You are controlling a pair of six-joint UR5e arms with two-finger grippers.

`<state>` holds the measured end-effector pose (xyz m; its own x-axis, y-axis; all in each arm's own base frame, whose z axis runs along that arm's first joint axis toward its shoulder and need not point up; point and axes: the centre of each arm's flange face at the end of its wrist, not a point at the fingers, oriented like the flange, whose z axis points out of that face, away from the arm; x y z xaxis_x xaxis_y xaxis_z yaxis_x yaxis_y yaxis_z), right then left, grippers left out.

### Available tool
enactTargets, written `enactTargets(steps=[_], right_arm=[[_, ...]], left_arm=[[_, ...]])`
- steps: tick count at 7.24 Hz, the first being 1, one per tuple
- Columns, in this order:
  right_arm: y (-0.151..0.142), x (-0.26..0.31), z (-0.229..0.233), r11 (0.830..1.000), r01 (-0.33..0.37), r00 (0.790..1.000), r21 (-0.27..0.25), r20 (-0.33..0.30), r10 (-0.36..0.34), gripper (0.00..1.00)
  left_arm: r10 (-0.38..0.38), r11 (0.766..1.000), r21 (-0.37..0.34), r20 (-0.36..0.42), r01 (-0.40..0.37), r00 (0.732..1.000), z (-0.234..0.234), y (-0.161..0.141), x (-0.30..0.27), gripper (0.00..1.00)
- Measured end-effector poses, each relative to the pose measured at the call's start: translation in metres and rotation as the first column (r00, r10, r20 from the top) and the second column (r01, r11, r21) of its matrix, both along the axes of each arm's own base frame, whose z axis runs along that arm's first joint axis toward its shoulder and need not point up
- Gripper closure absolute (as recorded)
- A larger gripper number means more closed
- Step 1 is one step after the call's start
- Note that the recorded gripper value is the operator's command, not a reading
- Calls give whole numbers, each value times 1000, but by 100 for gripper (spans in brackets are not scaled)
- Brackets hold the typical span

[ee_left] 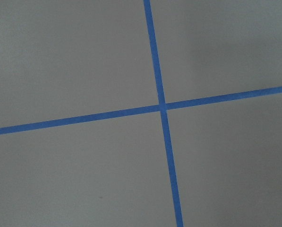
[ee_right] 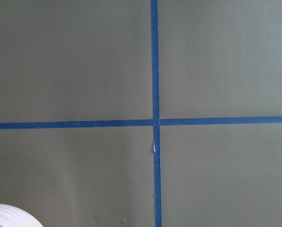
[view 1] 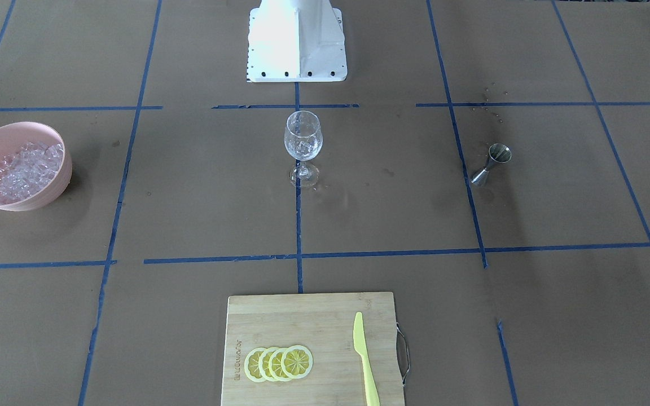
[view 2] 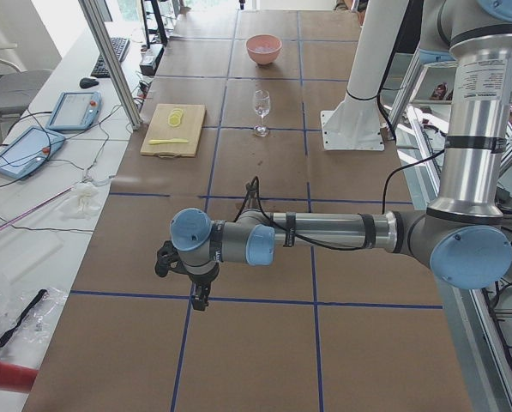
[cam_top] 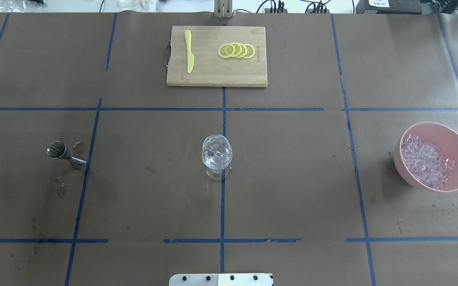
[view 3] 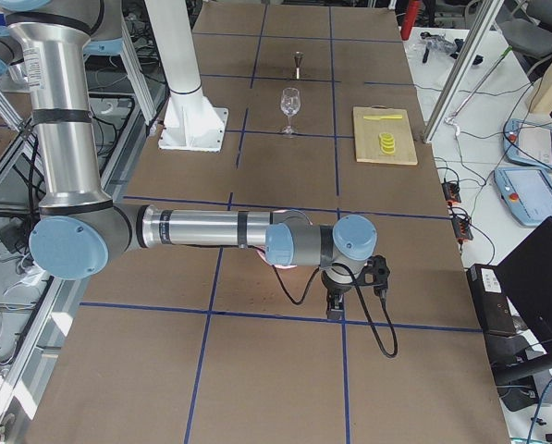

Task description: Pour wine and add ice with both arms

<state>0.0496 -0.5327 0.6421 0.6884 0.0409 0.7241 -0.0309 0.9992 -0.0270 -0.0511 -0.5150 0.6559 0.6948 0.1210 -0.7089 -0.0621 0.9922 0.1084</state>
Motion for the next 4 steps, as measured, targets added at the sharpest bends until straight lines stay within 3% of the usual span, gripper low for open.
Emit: enactTargets(steps=[4], right_arm=[[1,0,1,1000,-5,1000,-2,-1,5,0]], left_arm=[[-92,991,-94,-5,91,996,-1,-1,1,0]])
